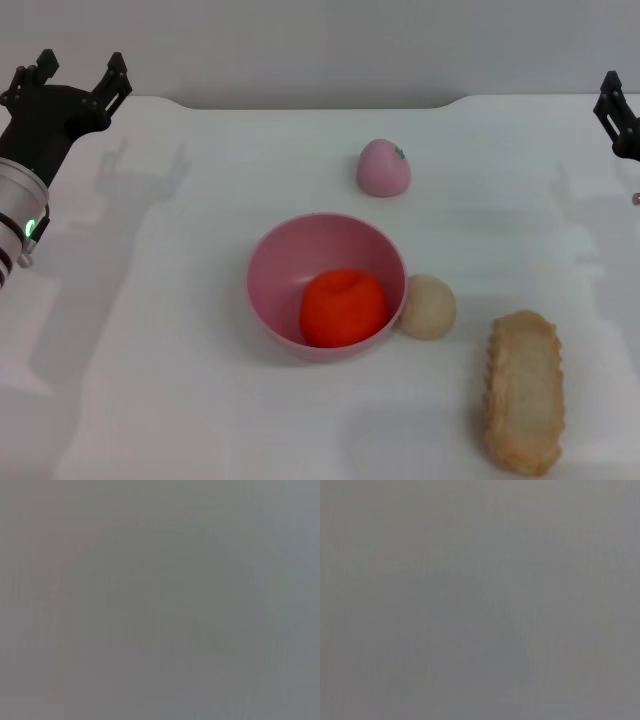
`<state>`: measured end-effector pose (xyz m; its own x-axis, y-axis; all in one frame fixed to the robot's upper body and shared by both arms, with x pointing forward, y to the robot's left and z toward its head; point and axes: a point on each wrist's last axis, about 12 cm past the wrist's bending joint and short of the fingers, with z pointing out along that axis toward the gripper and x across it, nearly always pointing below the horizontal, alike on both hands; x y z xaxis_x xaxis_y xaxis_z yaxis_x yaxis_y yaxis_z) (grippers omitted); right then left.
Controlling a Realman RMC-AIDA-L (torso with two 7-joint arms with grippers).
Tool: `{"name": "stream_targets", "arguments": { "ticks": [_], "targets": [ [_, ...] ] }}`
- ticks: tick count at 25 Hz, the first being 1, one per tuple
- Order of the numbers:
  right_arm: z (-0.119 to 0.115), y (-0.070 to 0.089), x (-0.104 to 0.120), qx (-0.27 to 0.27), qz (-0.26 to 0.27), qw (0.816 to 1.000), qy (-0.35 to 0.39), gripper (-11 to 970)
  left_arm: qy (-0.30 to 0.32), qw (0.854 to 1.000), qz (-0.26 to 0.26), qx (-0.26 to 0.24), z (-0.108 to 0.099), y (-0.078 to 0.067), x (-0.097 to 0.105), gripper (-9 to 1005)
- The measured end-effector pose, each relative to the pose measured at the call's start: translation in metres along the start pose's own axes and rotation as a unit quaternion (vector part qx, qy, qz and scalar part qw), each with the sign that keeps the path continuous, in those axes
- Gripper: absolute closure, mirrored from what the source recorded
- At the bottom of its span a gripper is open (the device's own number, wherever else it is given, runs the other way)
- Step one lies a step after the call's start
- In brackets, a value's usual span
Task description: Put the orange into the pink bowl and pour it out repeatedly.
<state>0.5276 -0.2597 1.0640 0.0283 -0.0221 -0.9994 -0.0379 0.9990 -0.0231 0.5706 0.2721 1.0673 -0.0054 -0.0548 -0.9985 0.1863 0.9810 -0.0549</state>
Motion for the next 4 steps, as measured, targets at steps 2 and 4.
{"name": "stream_targets", "arguments": {
  "ticks": [2, 4],
  "targets": [
    [-0.0001, 0.0005, 0.0001, -0.001, 0.000, 1.000, 0.000, 155, 0.001, 1.000, 0.000, 0.001, 0.0002, -0.0008, 0.0003, 156],
    [-0.0002, 0.0015, 0.0004, -0.003, 0.000, 1.000, 0.001, 155, 0.002, 1.000, 0.000, 0.001, 0.0005, -0.0014, 0.0006, 156]
  ]
}}
